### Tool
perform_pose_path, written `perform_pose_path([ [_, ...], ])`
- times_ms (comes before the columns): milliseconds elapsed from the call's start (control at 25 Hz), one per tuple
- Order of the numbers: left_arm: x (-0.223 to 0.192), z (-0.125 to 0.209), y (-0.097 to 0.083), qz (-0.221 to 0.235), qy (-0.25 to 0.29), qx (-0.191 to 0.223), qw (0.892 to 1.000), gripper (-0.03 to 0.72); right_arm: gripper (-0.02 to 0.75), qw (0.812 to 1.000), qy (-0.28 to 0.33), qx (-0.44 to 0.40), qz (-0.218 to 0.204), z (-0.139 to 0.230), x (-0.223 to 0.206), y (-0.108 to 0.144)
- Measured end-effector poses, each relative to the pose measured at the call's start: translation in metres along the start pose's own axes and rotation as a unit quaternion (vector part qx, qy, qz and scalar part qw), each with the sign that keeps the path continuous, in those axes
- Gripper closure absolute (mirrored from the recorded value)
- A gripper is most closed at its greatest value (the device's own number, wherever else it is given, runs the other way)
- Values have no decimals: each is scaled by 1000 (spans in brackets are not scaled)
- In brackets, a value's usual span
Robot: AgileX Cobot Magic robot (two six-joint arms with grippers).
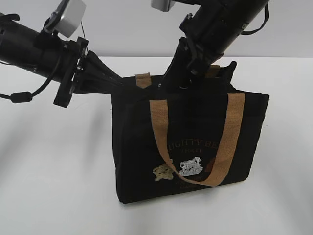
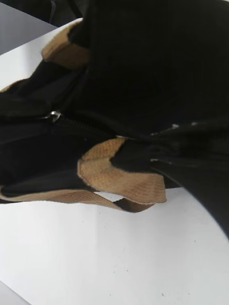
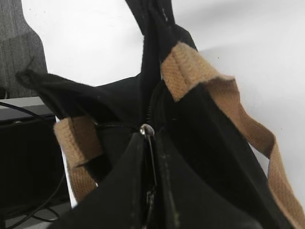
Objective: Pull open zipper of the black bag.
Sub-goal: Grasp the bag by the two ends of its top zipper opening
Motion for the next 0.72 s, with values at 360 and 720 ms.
perform_pose_path([
  [360, -1, -1, 0, 1, -1, 0, 1000, 642, 720, 995, 13, -98, 17, 3, 1, -3],
  [720, 0, 2, -1, 2, 8, -4, 1000, 643, 741, 995, 38, -87, 37, 11, 3, -7],
])
Point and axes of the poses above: a point on each arm's last joint axis where the gripper is mounted, x pointing back along that axis away from the gripper, y along the wrist's bending axis when the last joint is at zero, z = x × y, the point moved 5 cm from there along -x, pointing out along that axis toward the gripper, and after that the axes turned 11 degrees about -x, right-handed, at the moved point
